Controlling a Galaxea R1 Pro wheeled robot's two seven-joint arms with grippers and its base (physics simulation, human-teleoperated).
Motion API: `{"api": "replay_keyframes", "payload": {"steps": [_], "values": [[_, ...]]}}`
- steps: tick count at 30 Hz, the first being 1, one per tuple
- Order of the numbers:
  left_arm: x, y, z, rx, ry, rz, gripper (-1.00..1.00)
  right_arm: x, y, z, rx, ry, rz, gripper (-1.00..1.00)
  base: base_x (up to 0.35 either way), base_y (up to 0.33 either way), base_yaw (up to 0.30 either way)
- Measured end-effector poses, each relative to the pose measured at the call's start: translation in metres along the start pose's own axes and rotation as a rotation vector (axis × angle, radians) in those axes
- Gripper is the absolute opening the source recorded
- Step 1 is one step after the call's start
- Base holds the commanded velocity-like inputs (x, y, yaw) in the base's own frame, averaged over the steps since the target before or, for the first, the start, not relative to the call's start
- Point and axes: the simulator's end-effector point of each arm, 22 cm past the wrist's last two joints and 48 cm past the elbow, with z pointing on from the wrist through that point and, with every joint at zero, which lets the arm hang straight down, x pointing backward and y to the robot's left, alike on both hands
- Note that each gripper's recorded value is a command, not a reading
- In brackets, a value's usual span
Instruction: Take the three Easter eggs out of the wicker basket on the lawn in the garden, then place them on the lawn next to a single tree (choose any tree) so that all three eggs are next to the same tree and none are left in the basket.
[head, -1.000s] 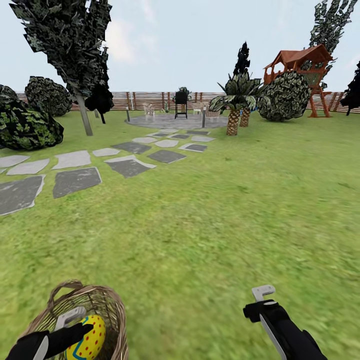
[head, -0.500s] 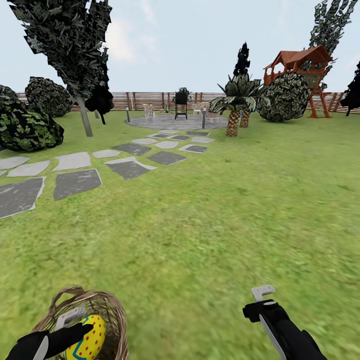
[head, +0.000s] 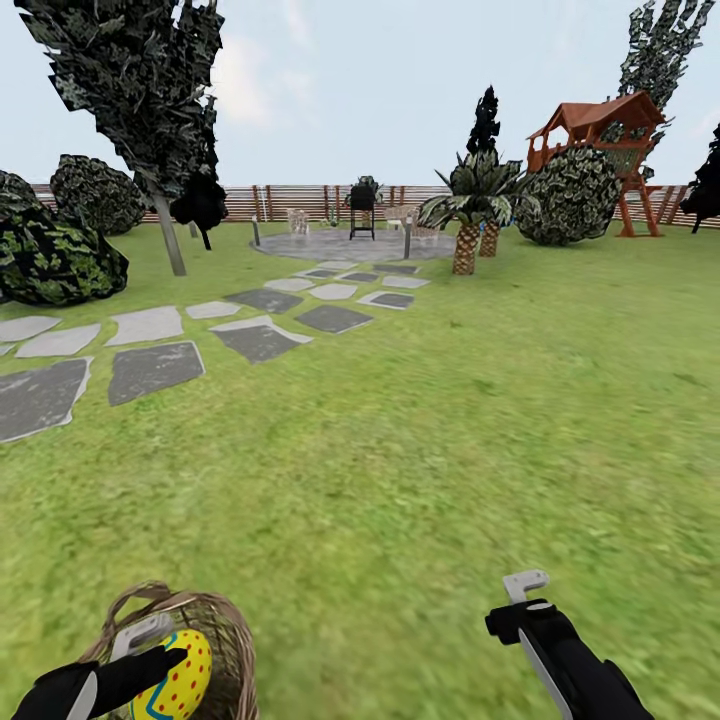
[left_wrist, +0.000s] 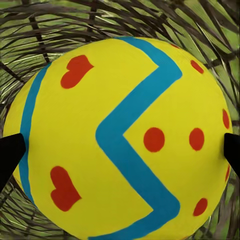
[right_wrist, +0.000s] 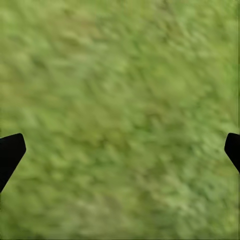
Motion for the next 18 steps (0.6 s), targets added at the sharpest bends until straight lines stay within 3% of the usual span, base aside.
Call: {"api": "replay_keyframes", "payload": {"steps": [18], "values": [[-0.020, -0.011, -0.030, 0.001, 0.001, 0.000, -1.00, -0.023, -0.008, -0.029, -0.001, -0.001, 0.000, 1.00, 0.000, 0.000, 0.000]]}}
